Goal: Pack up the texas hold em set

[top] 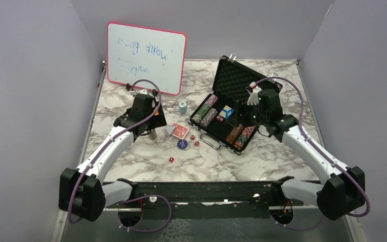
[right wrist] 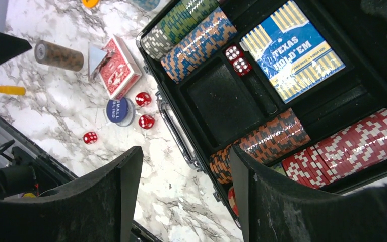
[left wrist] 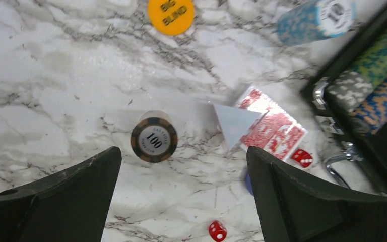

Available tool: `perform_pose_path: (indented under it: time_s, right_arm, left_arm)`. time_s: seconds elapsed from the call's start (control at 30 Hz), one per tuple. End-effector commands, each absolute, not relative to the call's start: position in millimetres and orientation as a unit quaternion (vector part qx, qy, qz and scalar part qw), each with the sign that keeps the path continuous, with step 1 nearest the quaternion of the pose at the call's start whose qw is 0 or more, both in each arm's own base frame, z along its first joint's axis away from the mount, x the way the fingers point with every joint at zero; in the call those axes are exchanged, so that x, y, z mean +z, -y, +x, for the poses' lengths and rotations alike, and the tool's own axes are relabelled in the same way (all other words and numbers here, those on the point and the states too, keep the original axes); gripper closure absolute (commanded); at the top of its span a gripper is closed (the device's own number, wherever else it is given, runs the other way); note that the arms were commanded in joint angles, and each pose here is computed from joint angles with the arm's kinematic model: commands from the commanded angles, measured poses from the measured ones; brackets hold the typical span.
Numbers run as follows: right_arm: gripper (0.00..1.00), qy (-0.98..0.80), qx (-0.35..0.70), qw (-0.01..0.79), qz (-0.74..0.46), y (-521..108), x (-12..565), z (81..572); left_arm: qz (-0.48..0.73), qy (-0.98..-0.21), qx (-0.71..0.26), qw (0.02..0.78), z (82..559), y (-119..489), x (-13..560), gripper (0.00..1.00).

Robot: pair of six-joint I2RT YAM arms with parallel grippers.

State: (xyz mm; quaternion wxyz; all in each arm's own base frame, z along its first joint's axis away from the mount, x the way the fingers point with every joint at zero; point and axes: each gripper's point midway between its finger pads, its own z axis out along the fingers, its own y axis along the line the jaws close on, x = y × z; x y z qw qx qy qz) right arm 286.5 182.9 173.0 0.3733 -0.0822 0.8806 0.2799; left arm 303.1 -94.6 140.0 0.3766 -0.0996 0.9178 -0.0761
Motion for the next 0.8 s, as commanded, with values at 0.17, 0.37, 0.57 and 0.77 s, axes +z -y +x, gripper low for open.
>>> perform_pose_path:
  time_s: [0.17, 0.37, 0.57, 0.77]
  right_arm:
    - [0.34, -0.886, 0.282, 0.359, -0.080, -190, 158, 299]
    - [0.39, -0.881, 0.300, 0.361, -0.065, -200, 166, 313]
    - [0.43, -0.872, 0.304, 0.380, -0.042, -200, 177, 320]
    - [0.44, -0.864, 0.296, 0.405, -0.041, -194, 194, 321]
  left_arm:
    - [-0.138, -0.942, -0.034, 0.304, 295, 73, 80, 0.09]
    - [-0.120, -0.949, -0.043, 0.288, 310, 69, 64, 0.32]
    - [-0.087, -0.952, -0.071, 0.286, 311, 79, 63, 0.56]
    - [-0.058, -0.939, -0.089, 0.326, 315, 83, 111, 0.63]
